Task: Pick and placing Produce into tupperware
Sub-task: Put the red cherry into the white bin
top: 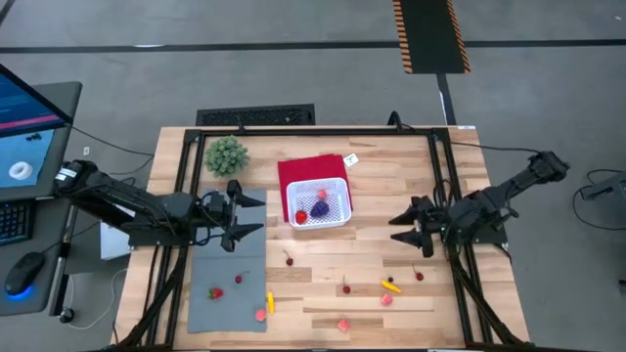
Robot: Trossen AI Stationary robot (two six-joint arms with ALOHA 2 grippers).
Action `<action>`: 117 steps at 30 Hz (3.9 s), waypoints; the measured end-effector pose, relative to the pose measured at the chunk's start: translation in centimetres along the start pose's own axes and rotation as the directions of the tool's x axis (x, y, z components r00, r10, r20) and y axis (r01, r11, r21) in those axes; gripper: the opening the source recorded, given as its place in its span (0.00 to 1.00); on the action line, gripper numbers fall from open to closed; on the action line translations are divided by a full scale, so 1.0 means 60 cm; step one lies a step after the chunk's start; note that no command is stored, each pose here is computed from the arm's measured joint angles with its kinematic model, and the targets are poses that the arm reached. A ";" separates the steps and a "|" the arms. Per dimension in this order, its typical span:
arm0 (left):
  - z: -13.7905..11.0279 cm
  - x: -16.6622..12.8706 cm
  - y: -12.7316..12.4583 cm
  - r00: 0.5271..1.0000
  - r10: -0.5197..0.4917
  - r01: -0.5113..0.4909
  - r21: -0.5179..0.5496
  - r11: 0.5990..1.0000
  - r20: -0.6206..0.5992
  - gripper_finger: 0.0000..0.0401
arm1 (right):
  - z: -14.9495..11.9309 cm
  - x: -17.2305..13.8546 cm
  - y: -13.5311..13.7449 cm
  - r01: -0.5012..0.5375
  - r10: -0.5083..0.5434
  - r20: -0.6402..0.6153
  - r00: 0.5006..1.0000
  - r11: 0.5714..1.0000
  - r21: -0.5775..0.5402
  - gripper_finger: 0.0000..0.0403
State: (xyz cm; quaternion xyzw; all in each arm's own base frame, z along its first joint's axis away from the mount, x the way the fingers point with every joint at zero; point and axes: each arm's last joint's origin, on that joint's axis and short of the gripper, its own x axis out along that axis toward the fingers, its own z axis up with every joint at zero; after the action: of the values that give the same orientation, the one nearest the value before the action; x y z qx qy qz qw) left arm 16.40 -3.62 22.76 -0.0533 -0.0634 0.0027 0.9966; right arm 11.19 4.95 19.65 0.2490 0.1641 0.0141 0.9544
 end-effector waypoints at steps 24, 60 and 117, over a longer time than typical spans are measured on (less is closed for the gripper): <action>0.002 0.000 0.000 1.000 0.000 0.000 -0.006 1.000 0.010 0.69 | -0.010 0.100 0.121 0.838 -0.496 -0.778 0.386 0.541 0.070 0.71; 0.005 0.000 0.000 1.000 -0.001 0.001 -0.012 1.000 0.029 0.69 | -0.100 0.156 0.142 0.875 -0.489 -0.862 0.136 0.467 -0.127 0.68; 0.005 0.000 0.000 1.000 0.000 0.001 -0.020 1.000 0.031 0.69 | -0.131 0.154 0.116 0.869 -0.470 -0.868 0.158 0.483 -0.103 0.15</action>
State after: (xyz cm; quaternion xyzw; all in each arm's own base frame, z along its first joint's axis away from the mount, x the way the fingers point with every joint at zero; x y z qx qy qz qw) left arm 16.36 -3.61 23.09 -0.0633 -0.0787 0.0025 0.9949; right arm 17.76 15.74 13.68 0.3076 0.6744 -0.3496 0.5730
